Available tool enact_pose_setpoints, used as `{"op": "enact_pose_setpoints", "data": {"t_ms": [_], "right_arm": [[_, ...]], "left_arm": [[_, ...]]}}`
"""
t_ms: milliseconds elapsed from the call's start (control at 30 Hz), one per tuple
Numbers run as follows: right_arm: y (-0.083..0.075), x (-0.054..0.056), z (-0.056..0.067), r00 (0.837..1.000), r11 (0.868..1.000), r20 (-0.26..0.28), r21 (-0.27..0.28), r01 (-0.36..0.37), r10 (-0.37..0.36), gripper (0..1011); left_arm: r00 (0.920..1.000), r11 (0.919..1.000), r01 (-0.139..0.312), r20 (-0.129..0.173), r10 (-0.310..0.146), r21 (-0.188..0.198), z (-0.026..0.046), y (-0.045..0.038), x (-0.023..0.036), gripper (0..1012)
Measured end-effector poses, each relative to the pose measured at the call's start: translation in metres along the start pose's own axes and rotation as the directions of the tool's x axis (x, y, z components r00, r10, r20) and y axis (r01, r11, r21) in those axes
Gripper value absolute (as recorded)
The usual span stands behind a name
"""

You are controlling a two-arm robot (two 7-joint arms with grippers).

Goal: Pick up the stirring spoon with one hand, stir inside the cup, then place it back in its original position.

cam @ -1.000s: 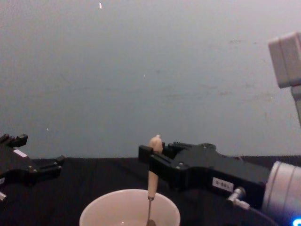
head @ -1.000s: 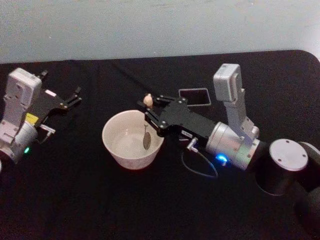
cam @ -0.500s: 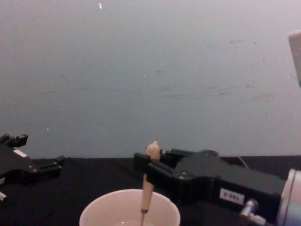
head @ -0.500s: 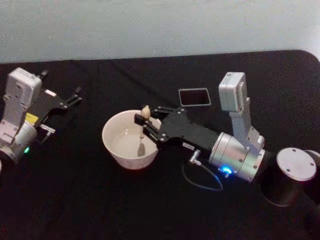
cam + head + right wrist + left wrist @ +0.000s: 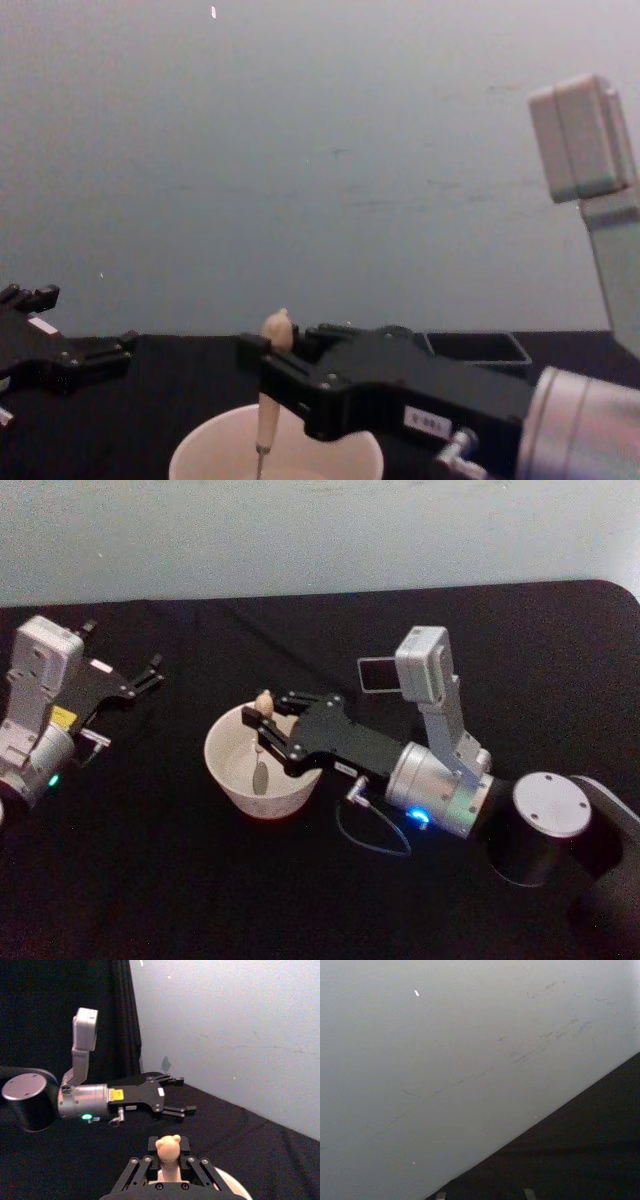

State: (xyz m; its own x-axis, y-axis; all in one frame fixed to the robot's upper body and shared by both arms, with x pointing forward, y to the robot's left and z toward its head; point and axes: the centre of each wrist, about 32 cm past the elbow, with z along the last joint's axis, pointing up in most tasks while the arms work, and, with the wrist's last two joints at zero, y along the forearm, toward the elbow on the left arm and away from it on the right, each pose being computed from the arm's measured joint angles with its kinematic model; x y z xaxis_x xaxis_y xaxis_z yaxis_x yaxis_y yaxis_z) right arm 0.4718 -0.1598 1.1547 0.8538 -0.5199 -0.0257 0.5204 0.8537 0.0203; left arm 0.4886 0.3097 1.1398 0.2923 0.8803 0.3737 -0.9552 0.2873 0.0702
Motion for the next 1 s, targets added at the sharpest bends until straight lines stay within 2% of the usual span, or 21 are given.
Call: {"op": "enact_pose_setpoints", "data": {"t_ms": [267, 433, 700, 1000], "right_arm": [[0.013, 0.006, 0.001, 0.999, 0.999, 0.011, 0.018, 0.036, -0.036, 221], [0.014, 0.009, 0.001, 0.998, 0.998, 0.019, 0.017, 0.057, -0.057, 222], [0.010, 0.015, 0.001, 0.996, 0.996, 0.026, 0.015, 0.084, -0.084, 222], [-0.003, 0.018, 0.005, 0.995, 0.995, 0.023, 0.013, 0.097, -0.097, 221]], "left_arm": [[1.0000, 1.0000, 0.000, 0.000, 0.000, 0.000, 0.0000, 0.0000, 0.0000, 1001], [1.0000, 1.0000, 0.000, 0.000, 0.000, 0.000, 0.0000, 0.0000, 0.0000, 1001], [1.0000, 1.0000, 0.000, 0.000, 0.000, 0.000, 0.0000, 0.0000, 0.0000, 1001], [1.0000, 1.0000, 0.000, 0.000, 0.000, 0.000, 0.0000, 0.0000, 0.0000, 1001]]}}
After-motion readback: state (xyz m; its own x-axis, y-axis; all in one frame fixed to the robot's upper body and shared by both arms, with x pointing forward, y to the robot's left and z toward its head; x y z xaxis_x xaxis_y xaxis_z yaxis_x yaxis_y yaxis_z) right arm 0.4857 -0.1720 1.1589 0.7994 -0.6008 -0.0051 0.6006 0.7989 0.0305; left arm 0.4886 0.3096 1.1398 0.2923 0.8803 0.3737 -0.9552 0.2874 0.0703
